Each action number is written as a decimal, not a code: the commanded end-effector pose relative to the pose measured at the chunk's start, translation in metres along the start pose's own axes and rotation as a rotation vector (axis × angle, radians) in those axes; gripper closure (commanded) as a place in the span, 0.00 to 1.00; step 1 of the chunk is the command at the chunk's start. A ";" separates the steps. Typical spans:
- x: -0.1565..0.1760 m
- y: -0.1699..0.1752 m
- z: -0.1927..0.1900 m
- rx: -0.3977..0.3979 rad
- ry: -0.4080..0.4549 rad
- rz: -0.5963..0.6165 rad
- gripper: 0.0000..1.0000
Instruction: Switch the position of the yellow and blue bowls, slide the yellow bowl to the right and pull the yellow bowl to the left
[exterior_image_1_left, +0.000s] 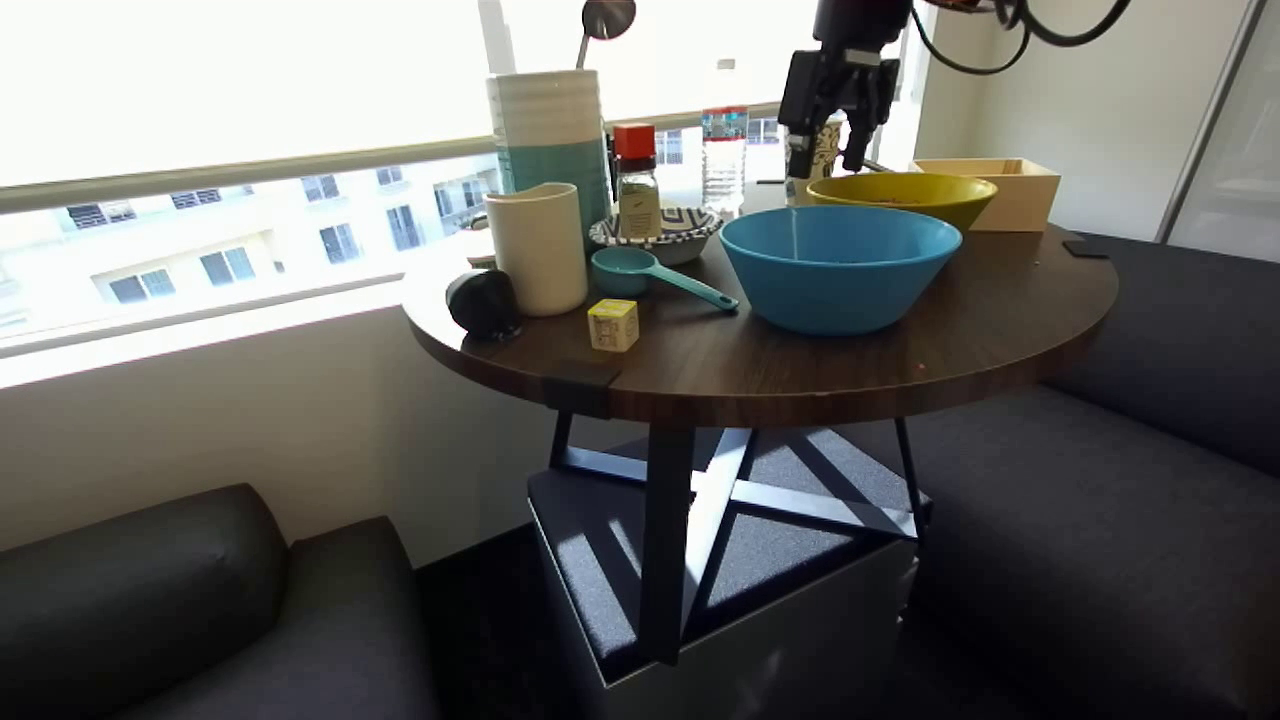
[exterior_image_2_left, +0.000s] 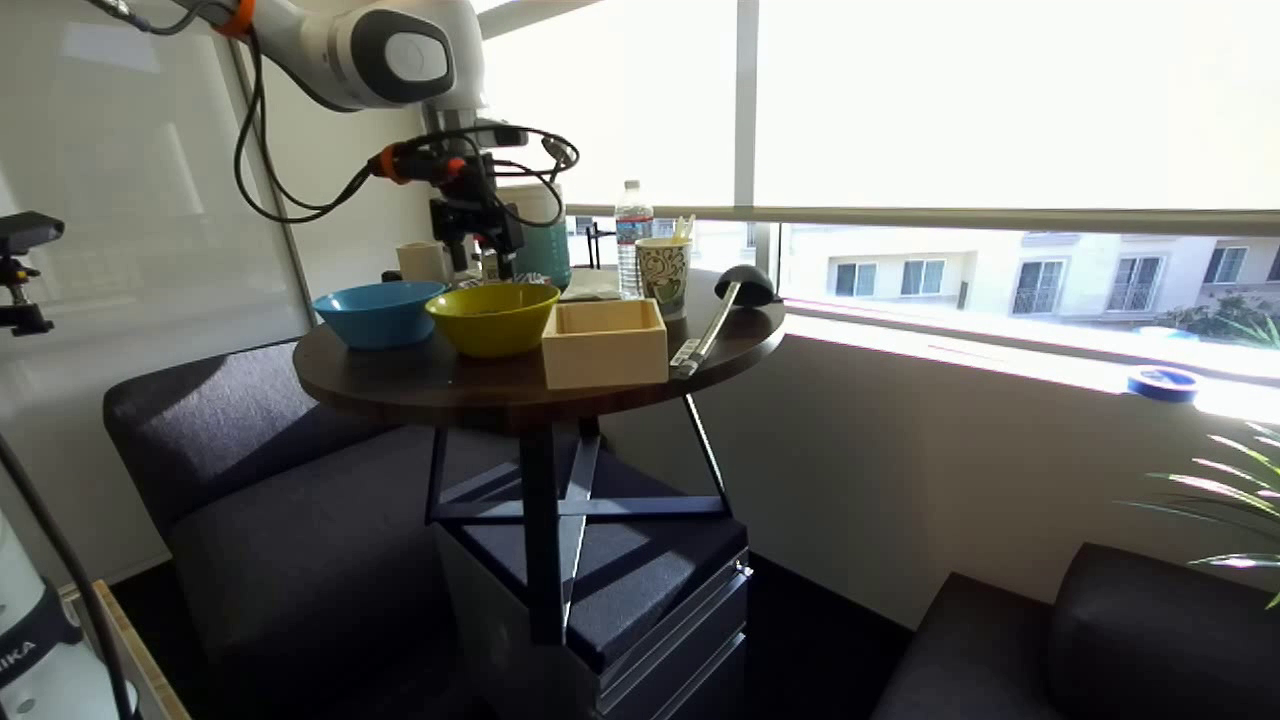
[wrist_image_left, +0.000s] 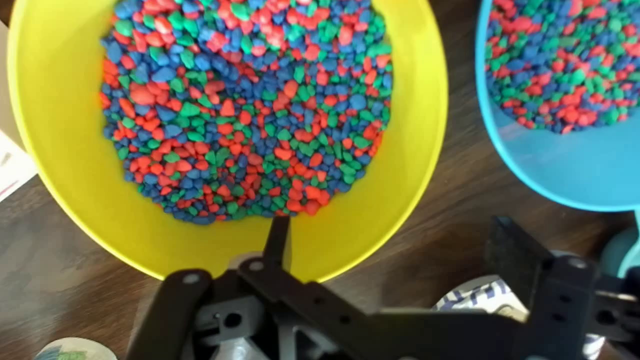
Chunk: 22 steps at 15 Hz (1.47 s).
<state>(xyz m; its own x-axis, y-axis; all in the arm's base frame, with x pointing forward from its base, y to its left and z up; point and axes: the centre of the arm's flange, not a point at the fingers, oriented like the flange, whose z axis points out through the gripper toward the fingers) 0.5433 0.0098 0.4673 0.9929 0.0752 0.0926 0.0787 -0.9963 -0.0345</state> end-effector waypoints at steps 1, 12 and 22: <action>-0.032 -0.039 -0.021 -0.128 -0.065 -0.098 0.00; -0.113 -0.089 -0.052 -0.249 0.066 -0.306 0.00; -0.121 -0.085 -0.059 -0.240 0.137 -0.304 0.00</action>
<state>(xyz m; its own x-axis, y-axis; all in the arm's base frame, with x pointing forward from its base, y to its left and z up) 0.4116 0.0829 0.5179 0.9052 0.3779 0.1946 0.3278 -0.9121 0.2463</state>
